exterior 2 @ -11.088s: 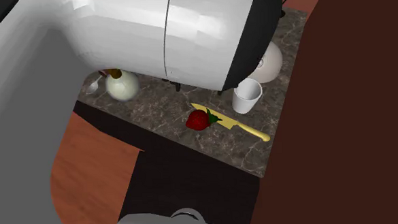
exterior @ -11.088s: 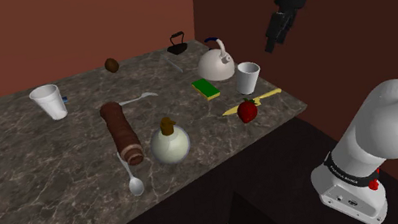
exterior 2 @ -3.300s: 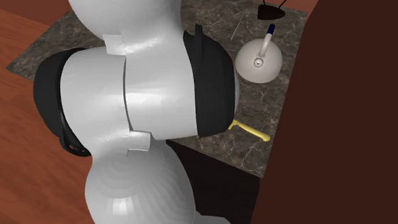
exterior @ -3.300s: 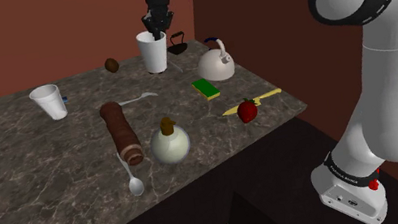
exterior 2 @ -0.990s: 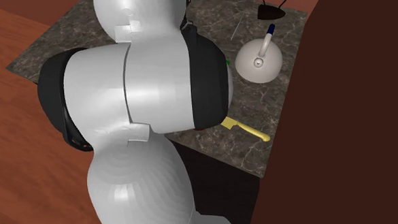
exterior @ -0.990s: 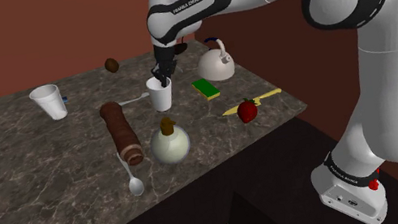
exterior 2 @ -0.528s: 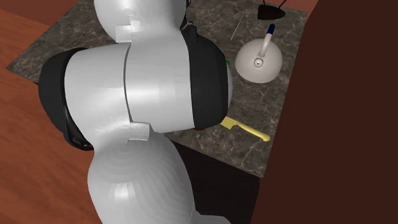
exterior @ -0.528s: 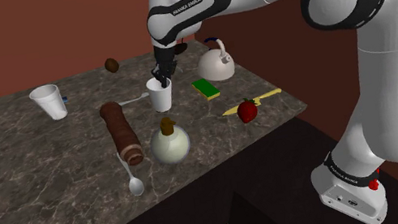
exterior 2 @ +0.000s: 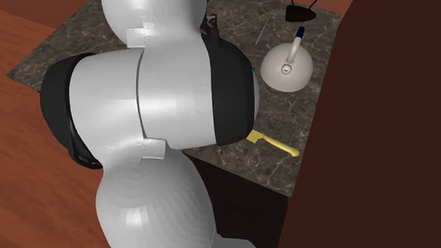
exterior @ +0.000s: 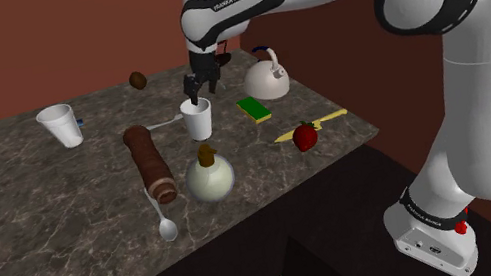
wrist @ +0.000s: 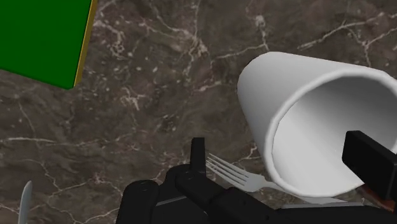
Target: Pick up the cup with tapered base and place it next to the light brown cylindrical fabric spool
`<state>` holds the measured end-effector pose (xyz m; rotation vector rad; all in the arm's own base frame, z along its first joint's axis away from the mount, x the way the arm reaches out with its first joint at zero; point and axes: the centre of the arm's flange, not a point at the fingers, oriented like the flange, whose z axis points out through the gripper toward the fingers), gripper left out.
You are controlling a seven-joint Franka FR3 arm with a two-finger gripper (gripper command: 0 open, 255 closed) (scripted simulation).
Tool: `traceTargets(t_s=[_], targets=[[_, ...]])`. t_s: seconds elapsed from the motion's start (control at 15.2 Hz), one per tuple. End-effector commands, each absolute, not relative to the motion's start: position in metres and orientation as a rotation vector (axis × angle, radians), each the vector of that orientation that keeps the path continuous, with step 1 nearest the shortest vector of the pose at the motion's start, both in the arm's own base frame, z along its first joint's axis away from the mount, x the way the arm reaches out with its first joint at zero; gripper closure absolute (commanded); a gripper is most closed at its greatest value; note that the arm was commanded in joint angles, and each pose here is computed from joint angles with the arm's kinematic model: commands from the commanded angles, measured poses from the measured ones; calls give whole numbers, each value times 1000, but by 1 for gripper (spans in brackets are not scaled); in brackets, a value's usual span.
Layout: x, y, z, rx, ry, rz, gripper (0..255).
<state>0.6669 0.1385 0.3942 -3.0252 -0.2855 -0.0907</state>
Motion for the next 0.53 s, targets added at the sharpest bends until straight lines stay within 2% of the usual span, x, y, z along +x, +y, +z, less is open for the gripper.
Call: traceTargets(t_s=[0.0, 0.46], targets=[[664, 136, 417, -3025, -285, -90, 0], [664, 135, 427, -3025, -285, -90, 0]])
